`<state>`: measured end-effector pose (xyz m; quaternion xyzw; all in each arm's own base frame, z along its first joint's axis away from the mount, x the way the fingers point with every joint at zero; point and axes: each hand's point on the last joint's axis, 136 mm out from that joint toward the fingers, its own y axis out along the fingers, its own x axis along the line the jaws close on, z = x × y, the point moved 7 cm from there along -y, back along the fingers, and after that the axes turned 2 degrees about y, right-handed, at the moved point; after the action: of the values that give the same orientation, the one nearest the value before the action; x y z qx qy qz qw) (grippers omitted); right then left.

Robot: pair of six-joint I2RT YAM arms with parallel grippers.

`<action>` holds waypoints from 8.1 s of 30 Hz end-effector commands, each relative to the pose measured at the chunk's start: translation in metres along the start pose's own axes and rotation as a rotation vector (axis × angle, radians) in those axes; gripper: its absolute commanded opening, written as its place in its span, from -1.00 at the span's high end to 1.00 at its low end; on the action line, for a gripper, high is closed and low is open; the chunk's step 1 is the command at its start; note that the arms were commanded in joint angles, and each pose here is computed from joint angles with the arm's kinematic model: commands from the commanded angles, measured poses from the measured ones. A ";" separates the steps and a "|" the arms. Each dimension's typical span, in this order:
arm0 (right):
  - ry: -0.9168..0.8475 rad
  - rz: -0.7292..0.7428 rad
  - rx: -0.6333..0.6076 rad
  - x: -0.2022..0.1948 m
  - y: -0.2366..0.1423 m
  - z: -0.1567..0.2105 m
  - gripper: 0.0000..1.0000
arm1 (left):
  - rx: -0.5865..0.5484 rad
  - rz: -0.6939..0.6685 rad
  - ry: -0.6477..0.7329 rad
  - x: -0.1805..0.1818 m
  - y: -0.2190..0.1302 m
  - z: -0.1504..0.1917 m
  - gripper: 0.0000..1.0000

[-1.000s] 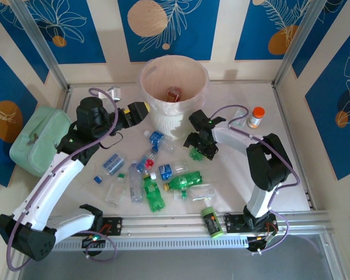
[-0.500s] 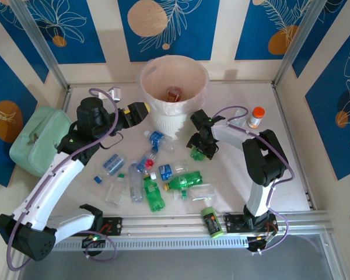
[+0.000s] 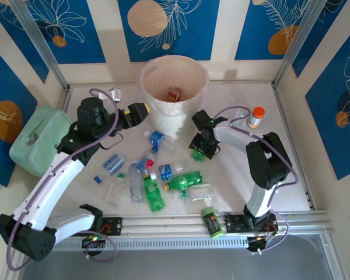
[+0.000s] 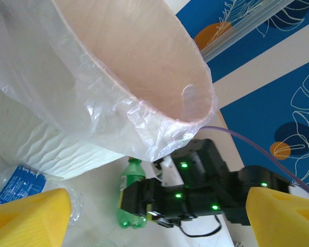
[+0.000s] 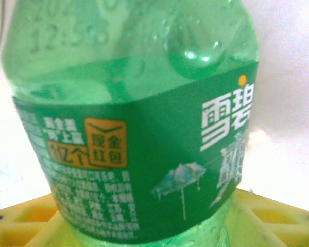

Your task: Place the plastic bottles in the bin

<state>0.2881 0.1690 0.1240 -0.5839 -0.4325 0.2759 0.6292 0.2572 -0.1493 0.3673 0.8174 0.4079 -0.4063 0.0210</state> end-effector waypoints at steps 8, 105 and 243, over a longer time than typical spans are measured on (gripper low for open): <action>-0.074 -0.211 -0.182 -0.034 -0.102 0.016 -0.13 | -0.004 0.037 0.022 -0.013 0.000 -0.015 -0.73; -0.611 -0.626 -0.300 0.023 -0.233 0.093 -0.66 | 0.045 -0.785 -0.353 0.127 -0.066 0.083 -0.83; -0.421 -0.484 -0.175 0.010 -0.160 0.078 -0.58 | 0.985 -0.784 0.654 0.110 0.076 0.197 -0.39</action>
<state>0.2023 0.1883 0.2761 -0.4586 -0.6945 0.2027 0.5160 0.2245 -0.2022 0.1449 0.6163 0.4279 -0.2620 -0.6070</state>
